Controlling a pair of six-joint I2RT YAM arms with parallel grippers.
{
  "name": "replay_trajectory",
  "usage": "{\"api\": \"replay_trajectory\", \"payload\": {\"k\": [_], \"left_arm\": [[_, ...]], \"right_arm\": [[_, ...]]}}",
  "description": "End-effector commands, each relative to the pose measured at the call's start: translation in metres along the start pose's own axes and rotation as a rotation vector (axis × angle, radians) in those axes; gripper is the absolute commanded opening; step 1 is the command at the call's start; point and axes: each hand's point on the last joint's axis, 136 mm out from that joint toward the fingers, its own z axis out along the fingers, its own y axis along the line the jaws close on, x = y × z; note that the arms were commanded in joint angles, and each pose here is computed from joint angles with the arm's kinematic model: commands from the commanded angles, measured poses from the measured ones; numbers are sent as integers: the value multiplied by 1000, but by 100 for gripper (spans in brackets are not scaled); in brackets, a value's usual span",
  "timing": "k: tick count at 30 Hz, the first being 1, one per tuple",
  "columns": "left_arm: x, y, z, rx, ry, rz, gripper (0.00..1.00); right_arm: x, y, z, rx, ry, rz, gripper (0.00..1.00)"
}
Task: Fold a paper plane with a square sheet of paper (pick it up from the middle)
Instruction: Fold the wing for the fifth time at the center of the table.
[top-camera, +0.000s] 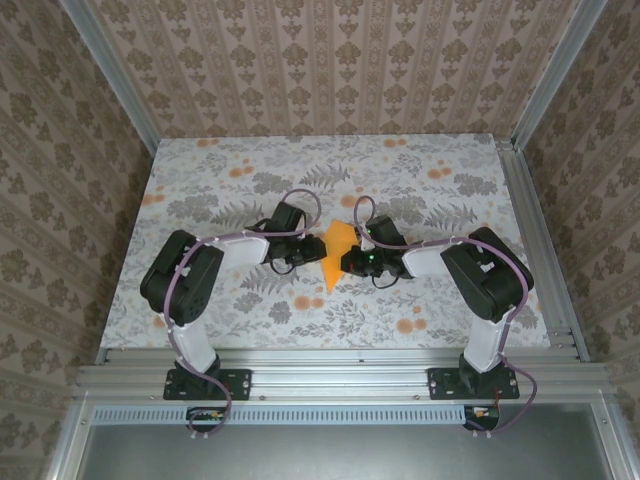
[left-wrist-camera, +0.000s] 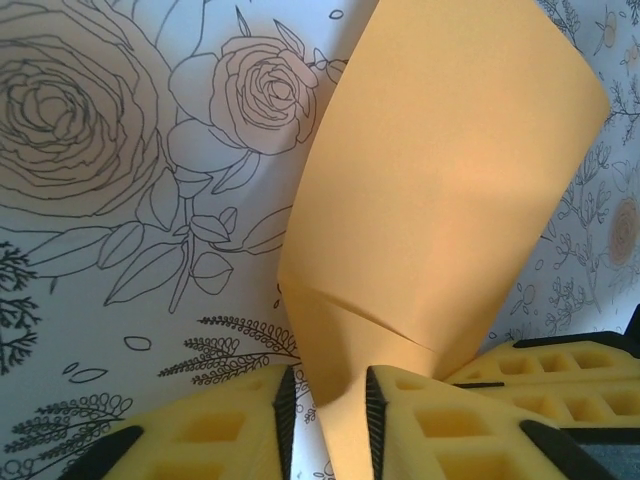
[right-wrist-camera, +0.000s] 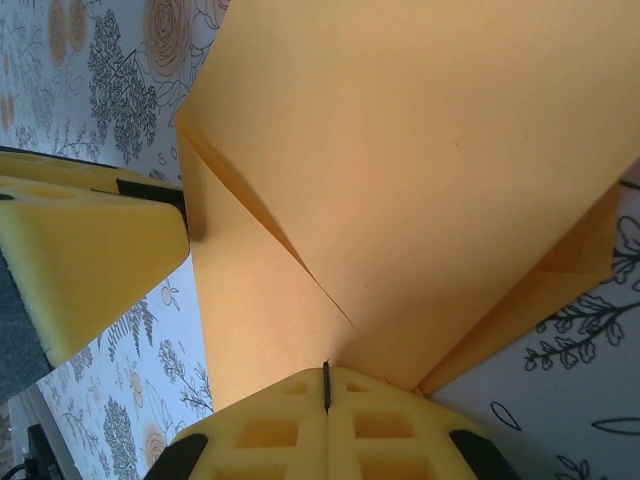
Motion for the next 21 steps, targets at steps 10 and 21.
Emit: {"api": "replay_trajectory", "payload": {"k": [10,21], "left_arm": [[-10,-11,-5,-25,-2,89,17],[-3,-15,-8,-120,50,218,8]], "right_arm": [[20,-33,-1,102,48,55,6],[18,-31,-2,94,41,52,6]]}}
